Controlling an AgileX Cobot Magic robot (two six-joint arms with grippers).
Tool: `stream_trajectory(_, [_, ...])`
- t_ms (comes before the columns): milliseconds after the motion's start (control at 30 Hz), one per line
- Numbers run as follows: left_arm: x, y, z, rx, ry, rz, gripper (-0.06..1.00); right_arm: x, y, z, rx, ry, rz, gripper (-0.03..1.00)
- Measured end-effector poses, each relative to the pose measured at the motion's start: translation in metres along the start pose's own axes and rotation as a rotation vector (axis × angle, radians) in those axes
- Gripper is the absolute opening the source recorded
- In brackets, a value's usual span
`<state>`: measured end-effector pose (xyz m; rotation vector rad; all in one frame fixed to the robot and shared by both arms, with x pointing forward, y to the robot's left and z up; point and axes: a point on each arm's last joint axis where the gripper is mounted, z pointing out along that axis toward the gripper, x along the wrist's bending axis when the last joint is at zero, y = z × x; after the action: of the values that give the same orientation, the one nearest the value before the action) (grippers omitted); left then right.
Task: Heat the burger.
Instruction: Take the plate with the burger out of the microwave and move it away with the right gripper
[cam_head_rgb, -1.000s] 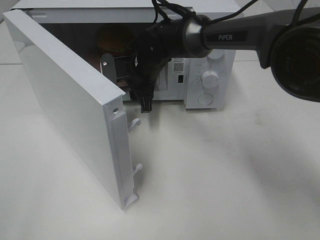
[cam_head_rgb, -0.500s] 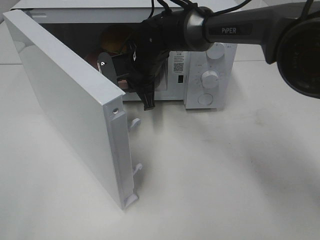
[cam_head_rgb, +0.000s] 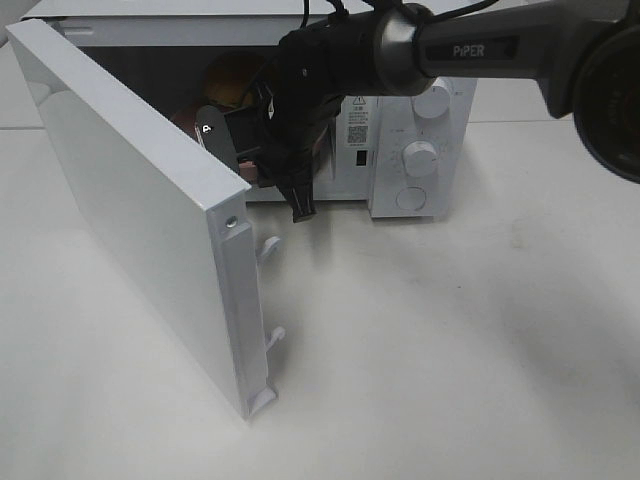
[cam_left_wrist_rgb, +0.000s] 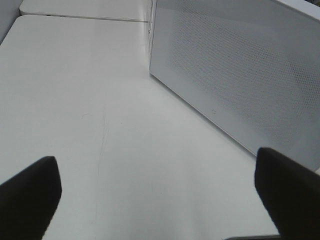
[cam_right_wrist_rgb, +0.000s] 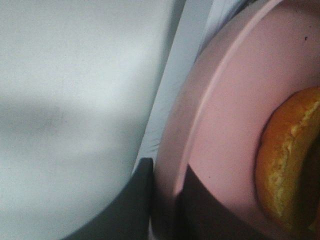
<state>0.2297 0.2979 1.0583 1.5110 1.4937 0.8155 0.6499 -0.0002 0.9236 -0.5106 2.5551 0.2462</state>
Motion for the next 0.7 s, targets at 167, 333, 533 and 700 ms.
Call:
stream_trajectory(167, [0.000, 0.000, 0.000, 0.000, 0.000, 0.000, 0.99, 0.013, -0.002, -0.006, -0.011, -0.002, -0.039, 0.09])
stream_trajectory(333, [0.000, 0.000, 0.000, 0.000, 0.000, 0.000, 0.99, 0.021, -0.004, -0.012, -0.021, -0.011, -0.067, 0.09])
stream_trajectory(533, [0.000, 0.000, 0.000, 0.000, 0.000, 0.000, 0.99, 0.034, -0.006, -0.022, -0.039, -0.026, -0.085, 0.09])
stream_trajectory(700, [0.000, 0.000, 0.000, 0.000, 0.000, 0.000, 0.99, 0.042, -0.006, -0.031, -0.063, -0.019, -0.096, 0.09])
